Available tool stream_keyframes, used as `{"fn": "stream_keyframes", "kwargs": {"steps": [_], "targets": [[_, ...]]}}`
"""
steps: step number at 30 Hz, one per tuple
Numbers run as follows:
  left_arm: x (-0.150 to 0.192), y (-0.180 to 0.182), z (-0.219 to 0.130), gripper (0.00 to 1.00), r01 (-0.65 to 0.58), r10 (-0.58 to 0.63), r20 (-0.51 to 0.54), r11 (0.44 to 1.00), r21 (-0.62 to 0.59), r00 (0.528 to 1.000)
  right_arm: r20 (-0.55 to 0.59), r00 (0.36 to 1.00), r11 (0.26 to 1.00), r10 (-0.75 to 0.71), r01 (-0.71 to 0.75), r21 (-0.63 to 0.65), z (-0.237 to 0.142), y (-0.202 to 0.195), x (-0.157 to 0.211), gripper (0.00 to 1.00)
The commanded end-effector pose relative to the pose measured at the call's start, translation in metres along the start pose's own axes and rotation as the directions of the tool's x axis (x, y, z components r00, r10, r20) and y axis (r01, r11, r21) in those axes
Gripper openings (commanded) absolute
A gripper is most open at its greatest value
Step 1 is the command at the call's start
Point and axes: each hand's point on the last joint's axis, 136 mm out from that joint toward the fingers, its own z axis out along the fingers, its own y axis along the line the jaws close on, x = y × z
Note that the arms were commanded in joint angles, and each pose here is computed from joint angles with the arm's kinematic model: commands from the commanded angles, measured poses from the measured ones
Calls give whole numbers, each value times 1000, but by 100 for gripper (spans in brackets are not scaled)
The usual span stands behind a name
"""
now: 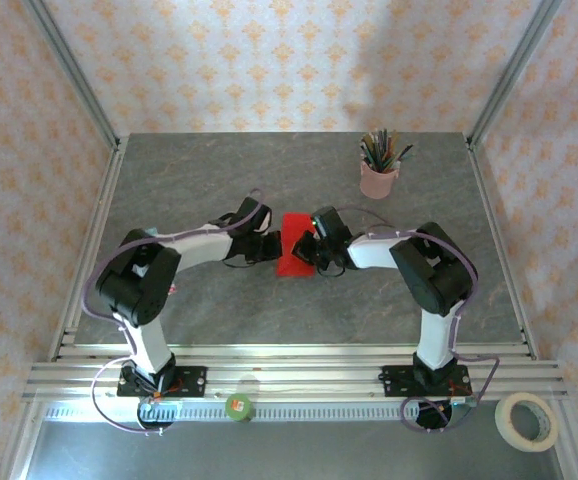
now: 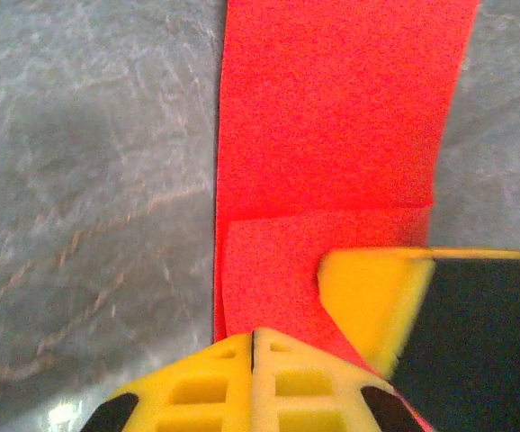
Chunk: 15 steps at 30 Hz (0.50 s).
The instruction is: Fold a paper plane with a square sheet of paper (pick it up from the middle)
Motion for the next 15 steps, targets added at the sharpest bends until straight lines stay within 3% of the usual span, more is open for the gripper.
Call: {"fn": "stream_keyframes", "kwargs": {"steps": [1, 6, 15], "targets": [[0, -15, -15, 3, 100, -104, 37, 990, 96, 994, -2, 997, 962, 82, -78, 262, 4, -78, 19, 0], [20, -31, -17, 4, 149, -150, -7, 970, 192, 989, -2, 996, 959, 95, -91, 270, 4, -81, 21, 0], [24, -37, 2, 4, 179, -176, -28, 965, 190, 984, 2, 995, 956, 104, -101, 277, 2, -85, 23, 0]]}}
